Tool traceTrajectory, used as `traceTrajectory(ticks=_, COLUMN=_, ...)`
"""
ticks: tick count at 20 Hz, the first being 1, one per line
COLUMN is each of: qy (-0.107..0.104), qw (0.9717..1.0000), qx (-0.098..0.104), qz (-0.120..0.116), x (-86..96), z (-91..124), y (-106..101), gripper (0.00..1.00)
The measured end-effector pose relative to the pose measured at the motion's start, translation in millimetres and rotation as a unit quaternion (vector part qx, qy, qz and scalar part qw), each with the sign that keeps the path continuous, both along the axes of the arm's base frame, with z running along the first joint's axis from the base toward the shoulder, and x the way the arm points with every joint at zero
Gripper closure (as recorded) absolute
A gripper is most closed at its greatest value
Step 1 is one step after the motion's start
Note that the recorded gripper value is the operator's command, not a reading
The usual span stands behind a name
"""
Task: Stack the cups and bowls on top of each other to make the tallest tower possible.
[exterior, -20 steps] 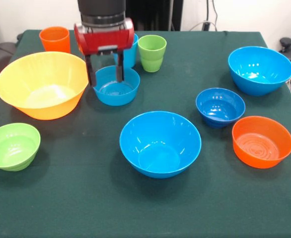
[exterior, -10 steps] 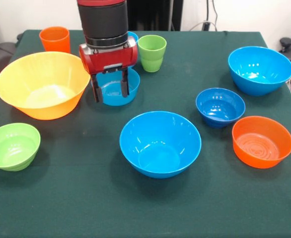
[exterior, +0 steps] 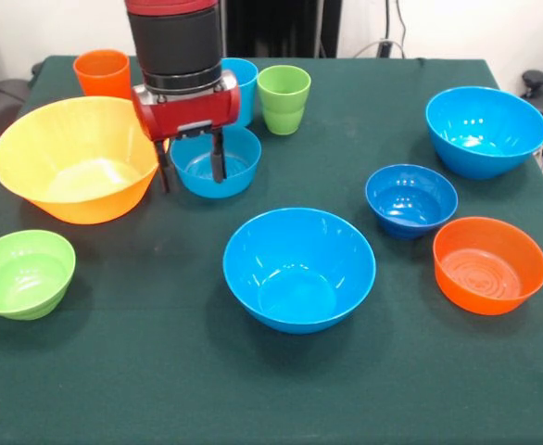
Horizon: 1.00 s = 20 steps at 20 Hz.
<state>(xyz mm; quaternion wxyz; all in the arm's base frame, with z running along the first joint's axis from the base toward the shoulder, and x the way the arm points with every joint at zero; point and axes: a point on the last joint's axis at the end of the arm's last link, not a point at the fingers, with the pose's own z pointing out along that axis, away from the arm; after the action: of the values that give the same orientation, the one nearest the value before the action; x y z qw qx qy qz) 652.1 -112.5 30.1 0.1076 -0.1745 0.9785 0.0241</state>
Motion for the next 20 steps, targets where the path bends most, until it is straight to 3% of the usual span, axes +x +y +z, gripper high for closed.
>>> traceTrajectory(ticks=5, qy=-0.003, qw=0.9999, qx=-0.002, qz=-0.011, x=-2.9, z=14, y=-17, gripper=0.00)
traceTrajectory(ticks=13, qy=-0.012, qw=0.9992, qx=-0.025, qz=-0.029, x=-21.8, z=67, y=-49, gripper=0.00)
traceTrajectory(ticks=20, qy=-0.015, qw=0.9990, qx=-0.033, qz=-0.027, x=-29.4, z=84, y=-51, gripper=0.00)
